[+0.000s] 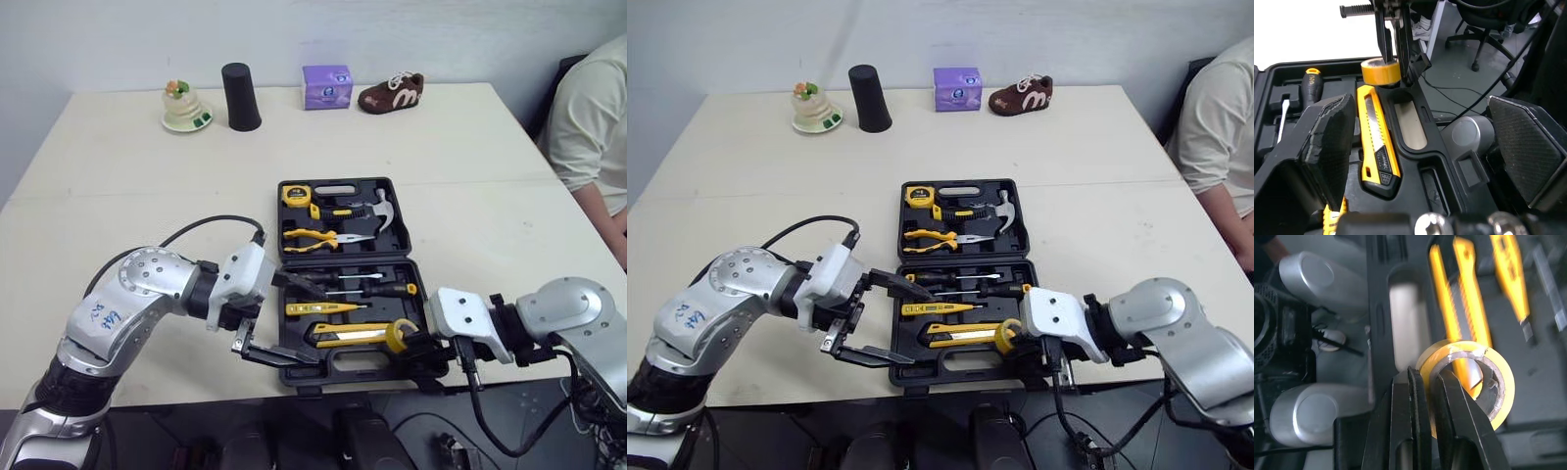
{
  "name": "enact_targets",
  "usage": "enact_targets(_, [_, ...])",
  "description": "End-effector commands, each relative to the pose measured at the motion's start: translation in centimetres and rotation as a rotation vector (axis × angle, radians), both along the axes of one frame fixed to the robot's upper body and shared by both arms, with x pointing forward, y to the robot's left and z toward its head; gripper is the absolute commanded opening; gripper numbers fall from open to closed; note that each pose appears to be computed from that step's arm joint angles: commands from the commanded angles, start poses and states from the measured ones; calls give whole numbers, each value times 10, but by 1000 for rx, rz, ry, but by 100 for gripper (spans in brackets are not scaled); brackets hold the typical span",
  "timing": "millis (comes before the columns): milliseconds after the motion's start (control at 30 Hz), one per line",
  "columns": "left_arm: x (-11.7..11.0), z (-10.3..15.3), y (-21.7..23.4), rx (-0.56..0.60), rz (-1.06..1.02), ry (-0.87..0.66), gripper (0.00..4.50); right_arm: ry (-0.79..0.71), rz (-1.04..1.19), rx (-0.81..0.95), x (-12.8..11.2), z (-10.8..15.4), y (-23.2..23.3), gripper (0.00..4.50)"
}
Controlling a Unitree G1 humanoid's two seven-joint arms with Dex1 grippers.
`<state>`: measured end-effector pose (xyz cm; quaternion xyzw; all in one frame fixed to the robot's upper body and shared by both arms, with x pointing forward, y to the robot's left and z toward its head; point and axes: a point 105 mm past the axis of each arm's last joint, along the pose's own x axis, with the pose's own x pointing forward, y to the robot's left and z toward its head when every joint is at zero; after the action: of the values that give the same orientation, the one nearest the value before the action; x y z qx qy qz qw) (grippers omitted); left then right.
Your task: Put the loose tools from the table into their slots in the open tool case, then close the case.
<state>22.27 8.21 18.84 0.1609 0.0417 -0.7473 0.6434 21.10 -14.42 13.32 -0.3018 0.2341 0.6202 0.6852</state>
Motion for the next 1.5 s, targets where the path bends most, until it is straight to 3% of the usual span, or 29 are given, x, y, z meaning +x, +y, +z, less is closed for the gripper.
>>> enact_targets(33, [-4, 7, -3, -1, -30, -33, 450, -36, -4, -64, -3, -5, -5, 3])
enact_targets(433, [-3, 7, -1, 10, -29, -40, 450, -4, -37, -88, -11, -15, -13, 3])
enact_targets(600, [-1, 8, -3, 8, -23, -53, 450, 32, -4, -15, -24, 7, -5, 223])
enact_targets(633, [0, 8, -3, 7, -23, -55, 450, 26, -10, -4, -24, 12, -5, 250])
enact_targets(700, [0, 9, -3, 5, -21, -57, 450, -4, -31, 21, -20, 21, -6, 360])
enact_targets(733, [1, 9, -3, 4, -21, -58, 450, -18, -44, 32, -18, 25, -7, 393])
enact_targets(867, [1, 9, -5, -4, -25, -59, 450, -76, -79, 129, -10, 25, -9, 393])
enact_targets(900, [0, 8, -6, -7, -28, -56, 450, -89, -104, 201, -7, 22, -7, 344])
enact_targets(933, [0, 8, -7, -10, -30, -54, 450, -98, -123, 253, -6, 20, -7, 332])
enact_targets(1000, [0, 8, -6, -12, -32, -49, 450, -87, -144, 327, -9, 11, -5, 259])
enact_targets(1167, [2, 8, -4, -4, -31, -46, 450, -120, -221, 430, -11, -6, -6, 17])
enact_targets(1500, [6, 12, 2, 30, -46, -52, 450, -79, -428, 405, -7, -63, -43, 7])
